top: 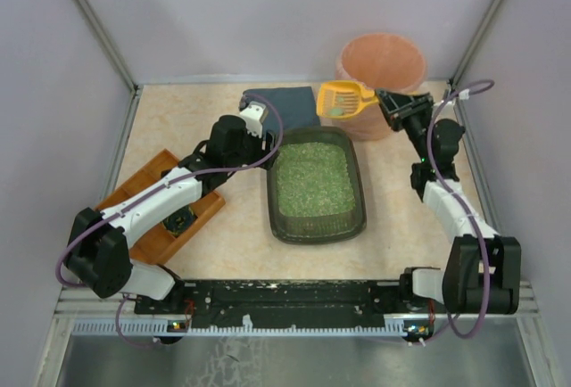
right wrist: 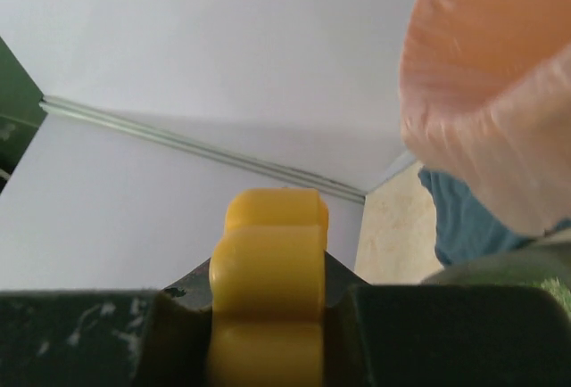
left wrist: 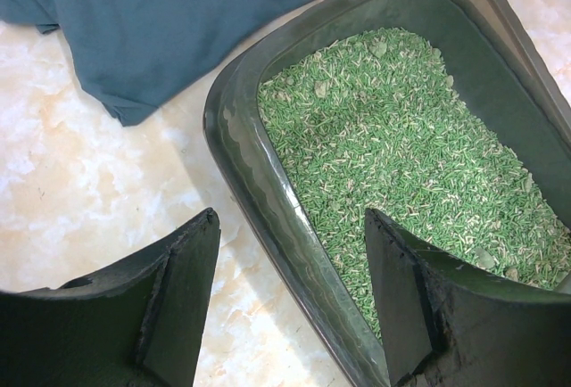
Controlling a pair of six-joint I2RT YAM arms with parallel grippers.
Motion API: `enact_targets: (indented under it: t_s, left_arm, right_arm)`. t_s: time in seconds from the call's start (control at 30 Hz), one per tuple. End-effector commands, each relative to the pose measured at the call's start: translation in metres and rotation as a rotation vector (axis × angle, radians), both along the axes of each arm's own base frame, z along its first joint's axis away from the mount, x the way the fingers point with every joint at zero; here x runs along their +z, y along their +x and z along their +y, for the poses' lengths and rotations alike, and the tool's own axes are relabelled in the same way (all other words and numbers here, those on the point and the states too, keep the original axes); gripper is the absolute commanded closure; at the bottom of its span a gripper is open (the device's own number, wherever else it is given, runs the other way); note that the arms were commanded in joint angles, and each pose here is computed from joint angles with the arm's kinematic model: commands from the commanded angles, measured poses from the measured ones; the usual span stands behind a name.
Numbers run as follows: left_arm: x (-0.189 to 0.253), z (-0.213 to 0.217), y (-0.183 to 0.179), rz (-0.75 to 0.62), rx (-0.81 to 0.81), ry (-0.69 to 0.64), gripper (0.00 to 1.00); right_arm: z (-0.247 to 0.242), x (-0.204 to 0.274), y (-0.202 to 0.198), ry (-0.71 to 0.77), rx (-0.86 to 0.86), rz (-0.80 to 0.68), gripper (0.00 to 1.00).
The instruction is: Clean the litter box
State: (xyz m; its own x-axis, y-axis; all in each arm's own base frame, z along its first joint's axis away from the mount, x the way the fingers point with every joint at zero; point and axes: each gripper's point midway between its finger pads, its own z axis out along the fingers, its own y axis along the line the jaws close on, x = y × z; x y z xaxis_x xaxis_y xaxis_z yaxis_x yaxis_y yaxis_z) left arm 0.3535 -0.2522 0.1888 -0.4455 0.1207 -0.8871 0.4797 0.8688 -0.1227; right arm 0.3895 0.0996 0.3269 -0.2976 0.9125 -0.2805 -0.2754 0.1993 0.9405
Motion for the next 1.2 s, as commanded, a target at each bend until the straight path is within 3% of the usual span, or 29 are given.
enact_targets:
  t_s: [0.0, 0.2, 0.47, 0.77, 1.17]
  left_arm:
    - [0.008, 0.0, 0.003, -0.02, 0.009, -0.011, 0.28]
    - [0.009, 0.0, 0.003, -0.024, 0.012, -0.011, 0.28]
    - [0.009, -0.001, 0.003, -0.019, 0.008, -0.014, 0.28]
    - [0.01, -0.001, 0.003, -0.02, 0.004, -0.016, 0.28]
    - [0.008, -0.001, 0.003, -0.015, 0.007, -0.011, 0.28]
  right_arm:
    - [-0.024, 0.058, 0.034, 0.013, -0.06, -0.083, 1.0]
    - [-0.064, 0.088, 0.075, -0.094, -0.229, -0.104, 1.0]
    - [-0.105, 0.103, 0.102, -0.399, -0.448, -0.127, 1.0]
    - [-0.113, 0.092, 0.12, -0.735, -0.457, -0.088, 1.0]
    - [-0.073, 0.086, 0.129, -1.128, -0.395, -0.094, 1.0]
